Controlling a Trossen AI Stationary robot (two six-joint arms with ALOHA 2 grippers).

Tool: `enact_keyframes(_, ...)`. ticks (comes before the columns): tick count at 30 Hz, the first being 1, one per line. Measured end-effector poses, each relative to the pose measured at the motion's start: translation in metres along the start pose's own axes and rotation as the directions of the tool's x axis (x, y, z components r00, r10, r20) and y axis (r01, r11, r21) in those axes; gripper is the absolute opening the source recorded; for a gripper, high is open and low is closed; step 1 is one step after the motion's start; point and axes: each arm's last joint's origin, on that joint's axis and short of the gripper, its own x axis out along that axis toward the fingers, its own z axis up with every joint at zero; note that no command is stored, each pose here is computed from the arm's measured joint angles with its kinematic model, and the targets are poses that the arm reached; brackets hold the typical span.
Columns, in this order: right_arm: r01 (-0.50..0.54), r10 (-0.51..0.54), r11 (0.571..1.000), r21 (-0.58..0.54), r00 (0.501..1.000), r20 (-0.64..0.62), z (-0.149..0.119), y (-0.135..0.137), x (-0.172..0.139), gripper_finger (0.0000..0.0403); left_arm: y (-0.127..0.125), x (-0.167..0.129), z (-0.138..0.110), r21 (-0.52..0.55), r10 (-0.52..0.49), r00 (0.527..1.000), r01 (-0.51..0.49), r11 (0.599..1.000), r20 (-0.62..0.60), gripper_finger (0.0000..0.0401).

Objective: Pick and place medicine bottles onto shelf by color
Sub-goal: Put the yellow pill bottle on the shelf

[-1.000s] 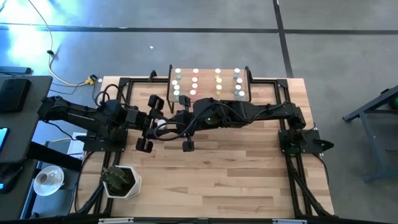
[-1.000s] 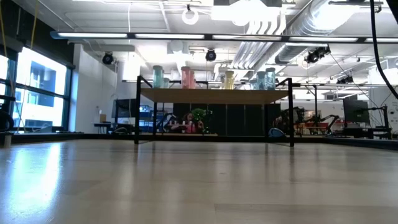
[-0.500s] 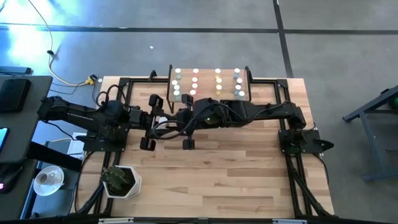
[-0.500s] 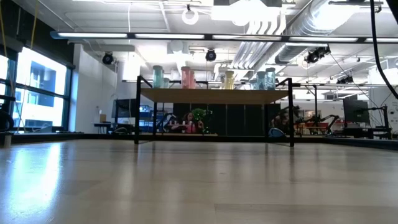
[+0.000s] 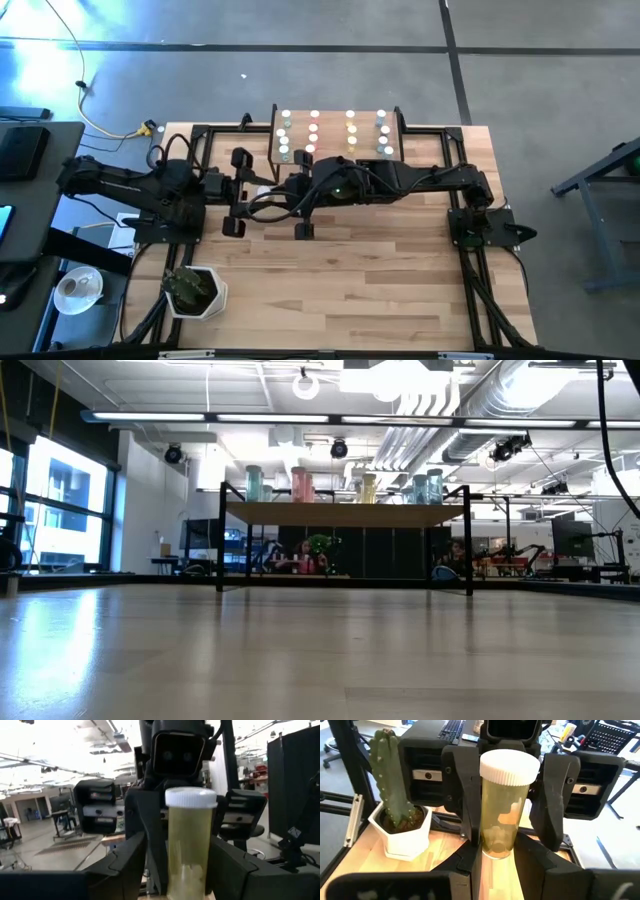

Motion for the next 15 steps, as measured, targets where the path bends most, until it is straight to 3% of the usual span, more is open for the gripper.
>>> enact_keyframes(15, 0.017, -0.016, 1.0, 0.017, 1.0, -0.016, -0.0011, -0.0008, -0.0004, 0.0083, 0.0017, -0.0071, 0.0001, 0.032, 0.028, 0.998, -0.026, 0.999, -0.048, 0.0175)
